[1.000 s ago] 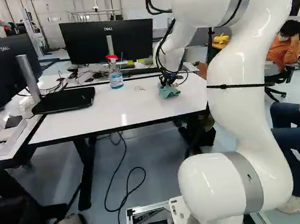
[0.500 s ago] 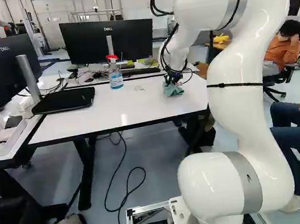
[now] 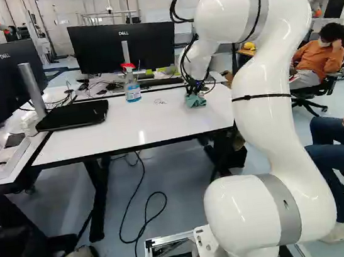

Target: Clean the table with the green towel

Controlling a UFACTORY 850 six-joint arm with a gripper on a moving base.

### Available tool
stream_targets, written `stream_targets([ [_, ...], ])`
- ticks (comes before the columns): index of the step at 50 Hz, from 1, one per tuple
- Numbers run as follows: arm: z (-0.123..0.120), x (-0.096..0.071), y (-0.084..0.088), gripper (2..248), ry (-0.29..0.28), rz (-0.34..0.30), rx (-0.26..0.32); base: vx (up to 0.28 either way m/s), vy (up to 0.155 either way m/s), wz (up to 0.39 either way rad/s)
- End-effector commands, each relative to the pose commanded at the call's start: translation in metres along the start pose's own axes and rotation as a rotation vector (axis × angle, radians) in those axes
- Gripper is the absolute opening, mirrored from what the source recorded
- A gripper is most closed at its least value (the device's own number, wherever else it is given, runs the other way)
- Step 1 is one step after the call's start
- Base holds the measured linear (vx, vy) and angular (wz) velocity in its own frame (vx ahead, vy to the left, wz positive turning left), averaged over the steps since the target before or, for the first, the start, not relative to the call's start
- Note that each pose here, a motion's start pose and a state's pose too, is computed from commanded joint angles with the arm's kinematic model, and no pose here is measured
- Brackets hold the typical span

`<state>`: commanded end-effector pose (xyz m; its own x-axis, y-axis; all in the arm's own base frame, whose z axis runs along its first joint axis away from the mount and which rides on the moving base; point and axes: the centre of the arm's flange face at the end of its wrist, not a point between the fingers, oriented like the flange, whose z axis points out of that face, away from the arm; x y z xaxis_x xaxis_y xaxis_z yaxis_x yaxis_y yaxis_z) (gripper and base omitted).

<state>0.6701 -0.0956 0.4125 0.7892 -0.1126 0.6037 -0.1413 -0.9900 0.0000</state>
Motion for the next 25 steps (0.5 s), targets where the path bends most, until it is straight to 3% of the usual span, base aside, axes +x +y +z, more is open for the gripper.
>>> stream_targets([
  [25, 0.012, 0.012, -0.043, 37, 0.017, -0.049, 0.038, 0.0, 0.0, 0.0],
])
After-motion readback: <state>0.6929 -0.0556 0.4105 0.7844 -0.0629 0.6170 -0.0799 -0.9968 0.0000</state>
